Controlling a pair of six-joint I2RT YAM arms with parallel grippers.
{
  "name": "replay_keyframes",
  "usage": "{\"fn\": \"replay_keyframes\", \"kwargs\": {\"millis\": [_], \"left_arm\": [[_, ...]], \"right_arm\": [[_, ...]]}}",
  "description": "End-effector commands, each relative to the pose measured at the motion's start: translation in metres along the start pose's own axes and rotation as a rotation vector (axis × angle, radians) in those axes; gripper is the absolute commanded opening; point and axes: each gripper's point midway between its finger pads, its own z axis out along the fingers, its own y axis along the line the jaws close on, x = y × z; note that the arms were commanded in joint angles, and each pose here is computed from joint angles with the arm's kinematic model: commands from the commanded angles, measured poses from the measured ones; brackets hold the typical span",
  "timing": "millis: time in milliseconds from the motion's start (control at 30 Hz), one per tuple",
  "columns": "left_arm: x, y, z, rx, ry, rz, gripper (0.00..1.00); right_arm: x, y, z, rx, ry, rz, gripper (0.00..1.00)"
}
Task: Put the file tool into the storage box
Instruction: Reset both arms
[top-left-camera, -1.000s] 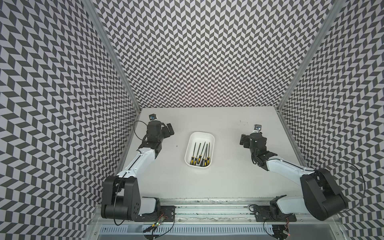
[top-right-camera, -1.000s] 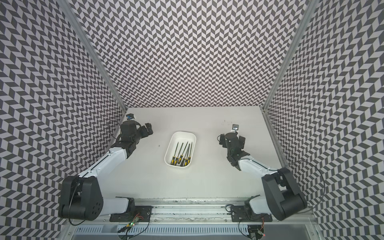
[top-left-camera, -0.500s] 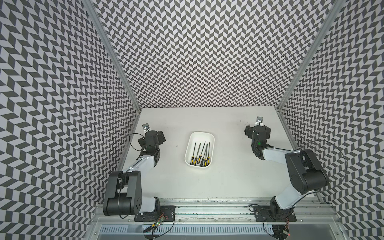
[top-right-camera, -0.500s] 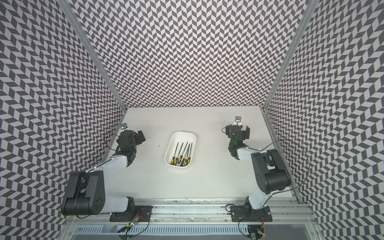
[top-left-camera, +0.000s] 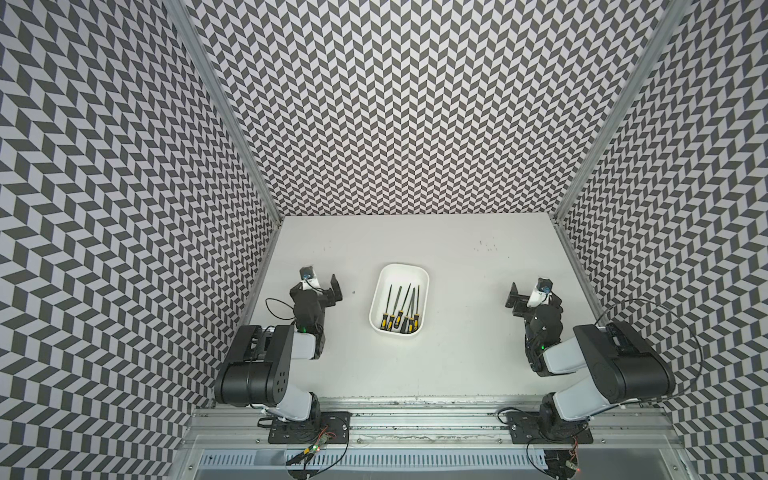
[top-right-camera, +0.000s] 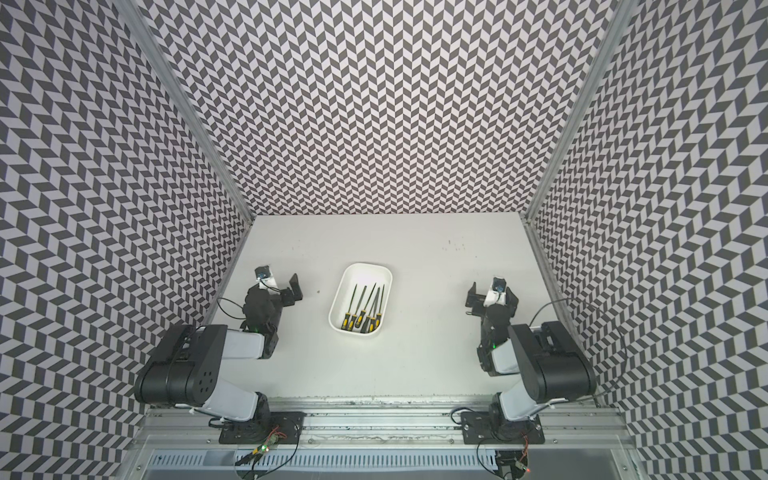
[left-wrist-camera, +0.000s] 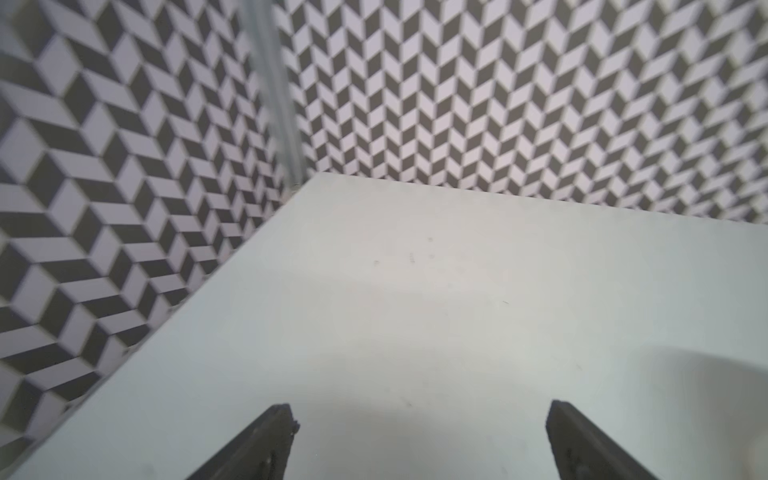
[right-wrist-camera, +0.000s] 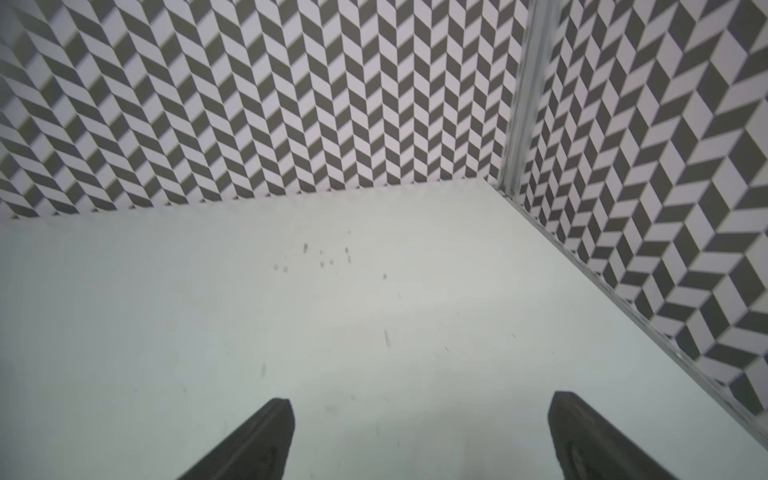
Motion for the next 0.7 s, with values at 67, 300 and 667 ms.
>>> {"fn": "replay_keyframes", "kwargs": {"millis": [67, 300, 667], "left_arm": [[-0.036, -0.007, -0.005, 0.045, -0.165, 0.045, 1.00], [-0.037, -0.008, -0.005, 0.038, -0.162, 0.047, 1.00], [-0.035, -0.008, 0.000, 0.077, -0.138, 0.038, 1.00]], "right_arm": [[-0.036, 0.005, 0.005, -0.023, -0.138, 0.039, 1.00], [-0.035, 0.006, 0.005, -0.025, -0.134, 0.038, 0.99], [-0.033, 0.006, 0.005, -0.025, -0.128, 0.037, 0.99]]}}
